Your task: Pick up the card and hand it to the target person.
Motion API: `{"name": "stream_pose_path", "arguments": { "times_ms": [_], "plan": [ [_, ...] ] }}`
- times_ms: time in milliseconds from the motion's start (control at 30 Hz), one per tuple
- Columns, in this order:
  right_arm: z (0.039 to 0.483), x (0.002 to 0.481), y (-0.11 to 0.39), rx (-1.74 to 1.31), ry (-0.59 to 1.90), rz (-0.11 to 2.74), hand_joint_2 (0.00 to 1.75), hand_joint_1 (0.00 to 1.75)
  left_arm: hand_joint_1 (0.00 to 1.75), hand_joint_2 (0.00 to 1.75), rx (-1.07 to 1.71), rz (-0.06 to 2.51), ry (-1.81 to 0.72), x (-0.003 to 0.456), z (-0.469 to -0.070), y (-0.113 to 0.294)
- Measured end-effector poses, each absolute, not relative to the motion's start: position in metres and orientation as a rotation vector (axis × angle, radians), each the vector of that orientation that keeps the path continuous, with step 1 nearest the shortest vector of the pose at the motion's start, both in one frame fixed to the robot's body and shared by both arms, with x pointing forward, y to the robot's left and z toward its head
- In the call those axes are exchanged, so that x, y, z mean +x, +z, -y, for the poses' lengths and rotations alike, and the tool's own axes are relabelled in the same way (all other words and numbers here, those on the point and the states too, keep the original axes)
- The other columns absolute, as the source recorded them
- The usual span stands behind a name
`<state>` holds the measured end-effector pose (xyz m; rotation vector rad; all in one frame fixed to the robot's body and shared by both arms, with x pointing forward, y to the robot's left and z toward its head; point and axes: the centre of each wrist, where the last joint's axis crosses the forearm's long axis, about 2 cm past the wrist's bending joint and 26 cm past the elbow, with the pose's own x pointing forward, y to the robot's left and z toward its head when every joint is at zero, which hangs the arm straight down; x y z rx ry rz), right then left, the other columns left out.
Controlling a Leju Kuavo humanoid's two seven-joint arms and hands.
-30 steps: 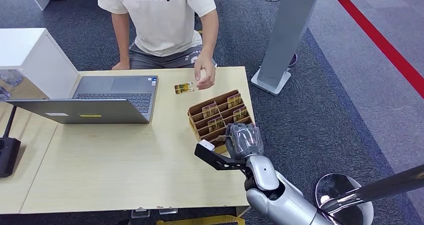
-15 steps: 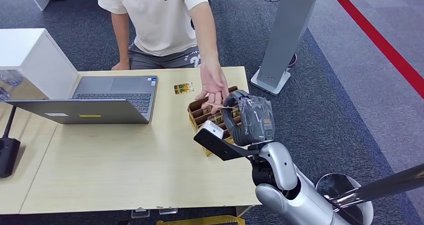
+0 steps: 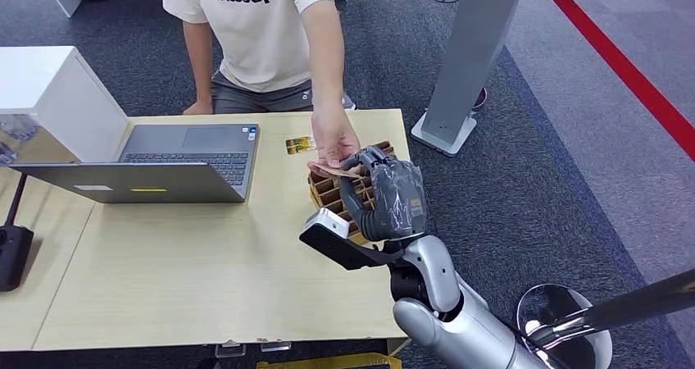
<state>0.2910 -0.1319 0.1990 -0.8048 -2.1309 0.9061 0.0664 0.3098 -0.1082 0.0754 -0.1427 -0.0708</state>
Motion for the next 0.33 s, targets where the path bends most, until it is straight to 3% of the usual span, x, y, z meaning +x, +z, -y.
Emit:
{"name": "stream_pose_path", "arguments": {
  "times_ms": [133, 333],
  "plan": [
    [0.130, 0.294, 0.190, -0.644, 0.873, 2.130, 1.75, 0.00, 0.00, 0.00, 0.072, 0.146, -0.080, 0.066, -0.309, -0.108],
    [0.132, 0.295, 0.175, -0.344, 0.745, 2.079, 1.75, 0.00, 0.00, 0.00, 0.089, 0.149, -0.068, 0.066, -0.309, -0.108]
  ]
}}
